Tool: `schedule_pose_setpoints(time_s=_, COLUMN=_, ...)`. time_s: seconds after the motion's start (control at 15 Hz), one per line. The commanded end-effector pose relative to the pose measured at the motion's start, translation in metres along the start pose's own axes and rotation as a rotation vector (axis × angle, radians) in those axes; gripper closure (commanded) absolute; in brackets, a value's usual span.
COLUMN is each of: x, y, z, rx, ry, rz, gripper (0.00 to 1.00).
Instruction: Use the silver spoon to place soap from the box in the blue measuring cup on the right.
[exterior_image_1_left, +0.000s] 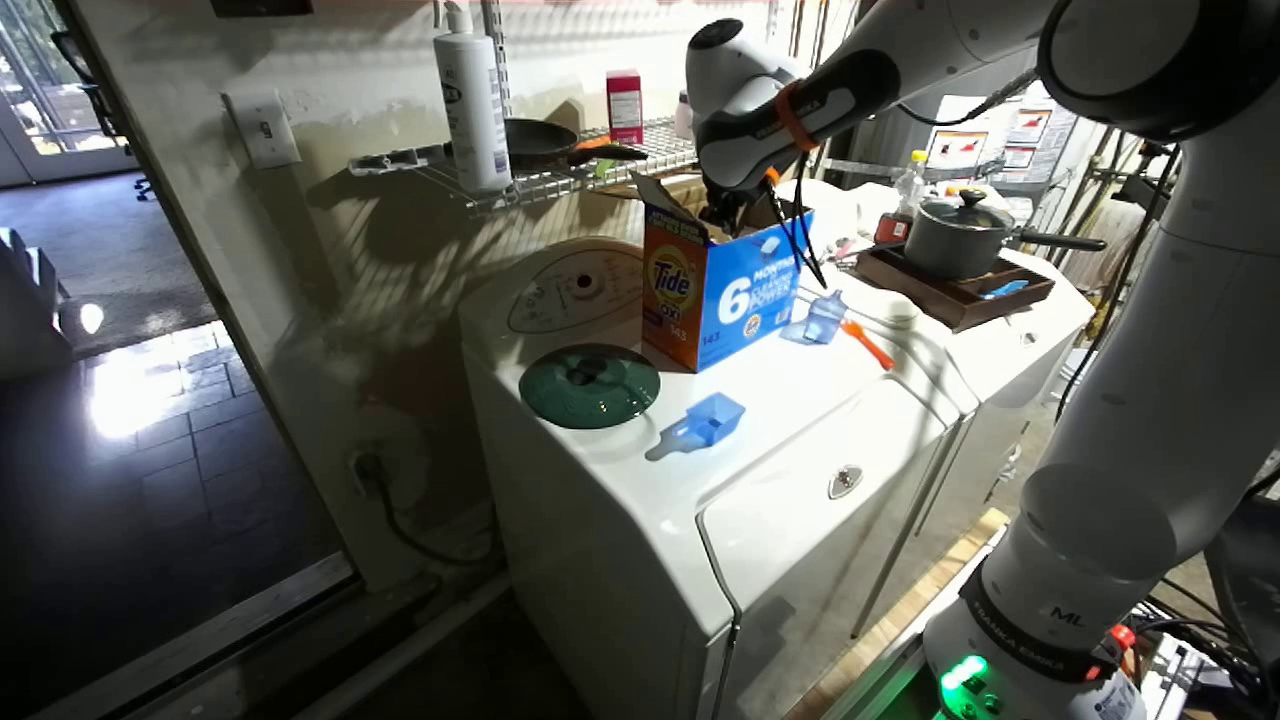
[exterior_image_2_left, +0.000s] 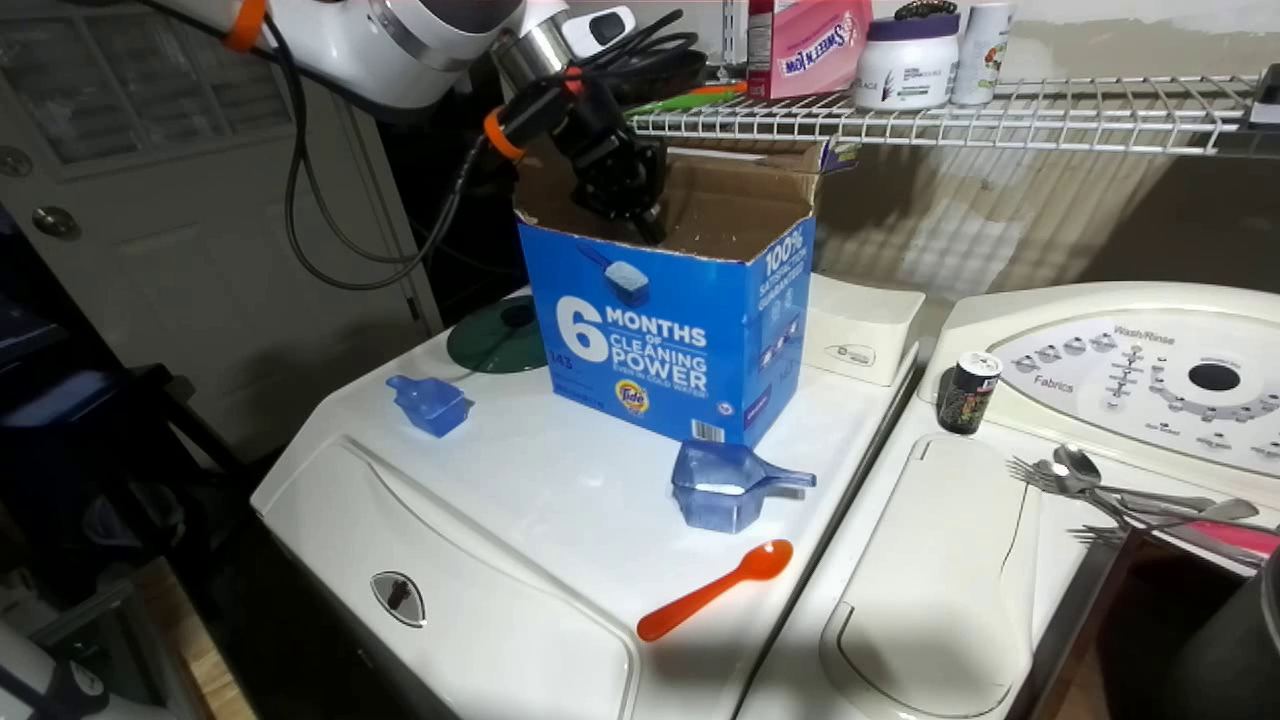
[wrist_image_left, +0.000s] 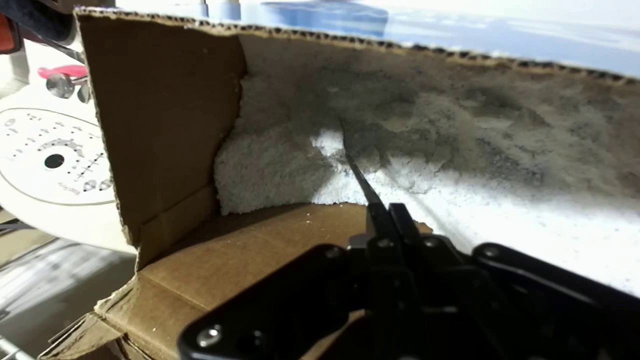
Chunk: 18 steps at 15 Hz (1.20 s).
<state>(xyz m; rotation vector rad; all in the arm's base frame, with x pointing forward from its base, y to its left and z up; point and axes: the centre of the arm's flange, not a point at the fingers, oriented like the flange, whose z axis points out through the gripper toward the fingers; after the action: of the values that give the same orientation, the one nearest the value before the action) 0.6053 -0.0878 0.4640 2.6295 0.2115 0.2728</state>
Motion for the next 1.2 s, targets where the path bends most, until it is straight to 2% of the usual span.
schedule_pose_setpoints(time_s=0.0, x=-0.009, y=-0.005, z=-0.012, rx=-0.047, ry=-0.004, rz=-0.003, gripper=0.99)
schedule_pose_setpoints(time_s=0.27, x=-0.012, y=-0.005, z=-0.028, rx=-0.067, ry=-0.01, rz=0.0, gripper=0.99)
schedule_pose_setpoints(time_s=1.13, x=-0.016, y=-0.005, z=-0.063, rx=-0.225, ry=-0.014, rz=-0.003, gripper=0.99)
